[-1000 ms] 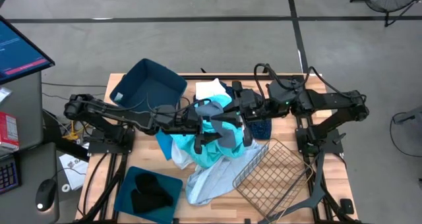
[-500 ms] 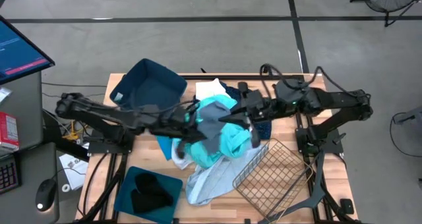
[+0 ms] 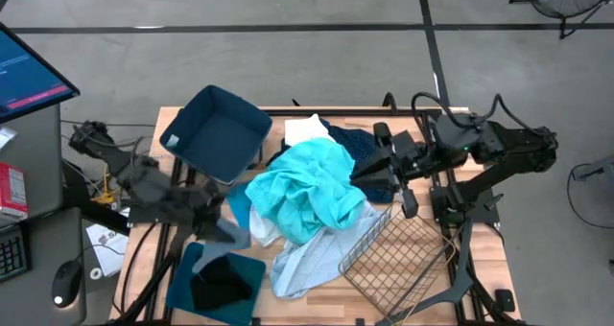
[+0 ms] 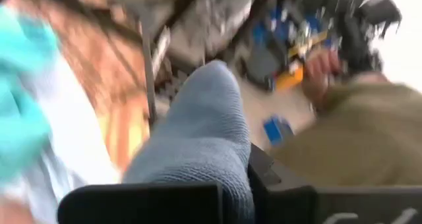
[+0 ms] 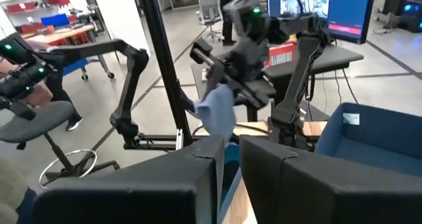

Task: Pick & Place Cloths
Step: Put the gray sock into the blue bin, then put the light blue shorts into the gold basket

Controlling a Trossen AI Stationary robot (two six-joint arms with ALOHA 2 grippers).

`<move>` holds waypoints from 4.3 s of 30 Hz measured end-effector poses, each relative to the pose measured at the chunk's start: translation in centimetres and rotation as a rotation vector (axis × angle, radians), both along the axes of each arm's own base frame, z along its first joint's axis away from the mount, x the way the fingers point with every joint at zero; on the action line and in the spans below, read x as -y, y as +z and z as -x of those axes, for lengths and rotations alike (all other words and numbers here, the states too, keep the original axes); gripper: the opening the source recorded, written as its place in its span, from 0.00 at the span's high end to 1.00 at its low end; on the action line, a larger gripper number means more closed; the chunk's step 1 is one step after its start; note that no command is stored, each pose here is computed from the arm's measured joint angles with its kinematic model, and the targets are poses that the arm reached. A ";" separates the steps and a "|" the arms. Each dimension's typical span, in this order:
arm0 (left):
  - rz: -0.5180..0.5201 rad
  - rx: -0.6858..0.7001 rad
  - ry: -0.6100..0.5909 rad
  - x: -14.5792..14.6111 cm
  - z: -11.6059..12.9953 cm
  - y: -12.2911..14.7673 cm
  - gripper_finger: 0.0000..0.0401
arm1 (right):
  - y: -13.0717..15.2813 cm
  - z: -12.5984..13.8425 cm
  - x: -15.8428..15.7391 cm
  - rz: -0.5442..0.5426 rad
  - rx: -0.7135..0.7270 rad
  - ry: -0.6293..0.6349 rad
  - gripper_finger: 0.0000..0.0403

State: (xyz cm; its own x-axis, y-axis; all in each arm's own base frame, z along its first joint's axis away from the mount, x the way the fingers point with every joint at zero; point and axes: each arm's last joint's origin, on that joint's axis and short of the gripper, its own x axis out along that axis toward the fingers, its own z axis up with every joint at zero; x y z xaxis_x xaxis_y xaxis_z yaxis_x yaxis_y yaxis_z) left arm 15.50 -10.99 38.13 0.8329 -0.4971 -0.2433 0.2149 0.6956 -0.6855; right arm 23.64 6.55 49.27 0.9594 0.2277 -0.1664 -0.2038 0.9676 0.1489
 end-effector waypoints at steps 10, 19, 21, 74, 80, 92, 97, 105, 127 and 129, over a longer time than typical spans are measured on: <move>-0.123 -0.434 -0.102 4.8 1.0 -5.1 1.00 | -1.0 -0.3 -0.1 0.017 -0.055 -0.008 0.88; -0.276 -0.609 -0.128 7.8 0.8 -8.6 1.00 | -1.5 -0.5 -0.1 0.023 -0.076 -0.008 0.88; -0.301 -0.631 -0.123 8.3 0.4 -9.4 1.00 | -1.5 -0.5 -0.1 0.023 -0.077 -0.009 0.88; -0.302 -0.059 0.459 0.0 2.7 -2.1 0.42 | -18.9 -11.9 -1.5 0.252 -0.938 -0.248 0.33; -0.374 -0.009 0.524 -0.6 3.0 -1.8 0.40 | -23.2 -14.4 0.3 0.222 -1.068 -0.342 0.23; -0.440 -0.029 0.528 0.5 2.0 -2.6 0.40 | -25.7 -15.9 1.3 0.245 -1.097 -0.419 0.95; -0.476 -0.032 0.555 0.9 1.5 -3.1 0.40 | -21.4 -14.6 2.0 0.208 -0.988 -0.434 0.99; -0.503 -0.046 0.603 0.6 0.7 -3.3 0.41 | -9.9 -8.8 2.7 0.061 -0.618 -0.486 1.00; -0.543 -0.065 0.679 -0.9 -0.4 -3.3 0.41 | 4.5 11.5 0.3 -0.340 0.074 -0.134 1.00; -0.542 -0.065 0.679 -0.9 -0.4 -3.3 0.41 | 4.0 12.3 -0.1 -0.370 0.007 -0.125 1.00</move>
State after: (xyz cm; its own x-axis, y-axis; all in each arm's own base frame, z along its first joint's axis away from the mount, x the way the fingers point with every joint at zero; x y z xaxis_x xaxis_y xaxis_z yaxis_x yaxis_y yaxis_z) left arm 15.88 -10.09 34.81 0.8834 0.3006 -0.3595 -0.3929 0.8931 -0.2189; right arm 11.39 6.60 53.24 0.9844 0.1522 -0.0887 -0.0896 0.8660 0.4919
